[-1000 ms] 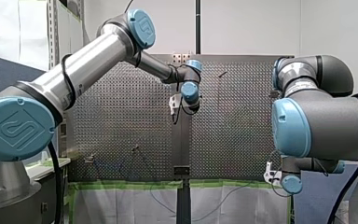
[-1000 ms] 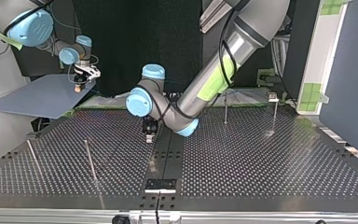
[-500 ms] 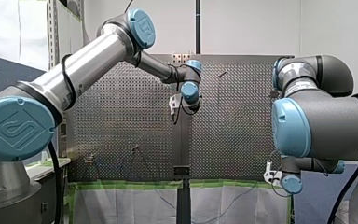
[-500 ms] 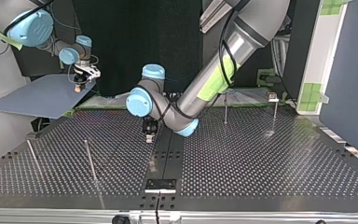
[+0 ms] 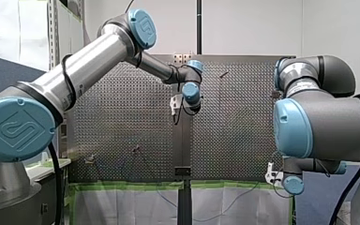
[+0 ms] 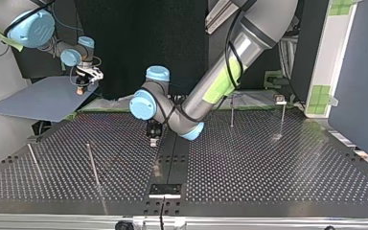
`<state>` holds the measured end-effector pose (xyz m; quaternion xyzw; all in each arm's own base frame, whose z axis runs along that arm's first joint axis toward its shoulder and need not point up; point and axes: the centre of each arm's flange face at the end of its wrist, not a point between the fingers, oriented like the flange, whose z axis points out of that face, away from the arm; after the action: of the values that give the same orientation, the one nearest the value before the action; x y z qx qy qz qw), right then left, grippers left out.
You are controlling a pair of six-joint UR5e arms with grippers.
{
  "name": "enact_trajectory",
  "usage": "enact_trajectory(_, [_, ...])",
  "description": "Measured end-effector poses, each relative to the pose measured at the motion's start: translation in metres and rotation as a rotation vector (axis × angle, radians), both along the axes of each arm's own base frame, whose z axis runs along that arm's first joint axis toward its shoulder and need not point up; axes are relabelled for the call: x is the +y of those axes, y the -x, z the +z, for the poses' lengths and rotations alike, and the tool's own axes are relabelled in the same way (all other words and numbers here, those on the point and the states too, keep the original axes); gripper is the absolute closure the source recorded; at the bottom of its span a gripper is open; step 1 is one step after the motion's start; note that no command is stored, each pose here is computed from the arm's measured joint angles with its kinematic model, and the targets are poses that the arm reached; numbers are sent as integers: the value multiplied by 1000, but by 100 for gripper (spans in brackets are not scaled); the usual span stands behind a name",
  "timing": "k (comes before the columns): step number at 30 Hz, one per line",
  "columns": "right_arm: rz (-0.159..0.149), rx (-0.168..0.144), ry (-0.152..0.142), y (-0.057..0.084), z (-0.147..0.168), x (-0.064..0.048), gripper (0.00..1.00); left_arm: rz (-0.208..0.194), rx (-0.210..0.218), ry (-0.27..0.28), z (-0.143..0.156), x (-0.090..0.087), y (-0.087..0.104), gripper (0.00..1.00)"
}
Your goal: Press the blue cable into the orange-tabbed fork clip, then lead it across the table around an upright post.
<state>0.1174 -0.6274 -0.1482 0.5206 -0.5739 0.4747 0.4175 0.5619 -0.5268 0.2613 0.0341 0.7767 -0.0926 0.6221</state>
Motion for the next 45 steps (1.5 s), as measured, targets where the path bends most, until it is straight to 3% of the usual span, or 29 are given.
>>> enact_trajectory(25, [0,0,-2,0,0,0,100,0,0,0,0,0,0,1])
enact_trajectory(28, [19,5,-20,-4,-7,1,100,7,-1,-2,-3,2,-2,1])
enact_trajectory(32, [58,-1,-88,-10,-32,15,100,36,3,-15,-17,5,-8,1])
enact_trajectory(36, [73,-7,-147,-12,-48,27,100,51,5,-21,-22,7,-9,1])
enact_trajectory(39, [76,-9,-164,-12,-52,31,100,53,5,-22,-23,7,-9,1])
enact_trajectory(45, [77,-9,-170,-12,-53,32,100,54,5,-22,-23,7,-10,1])
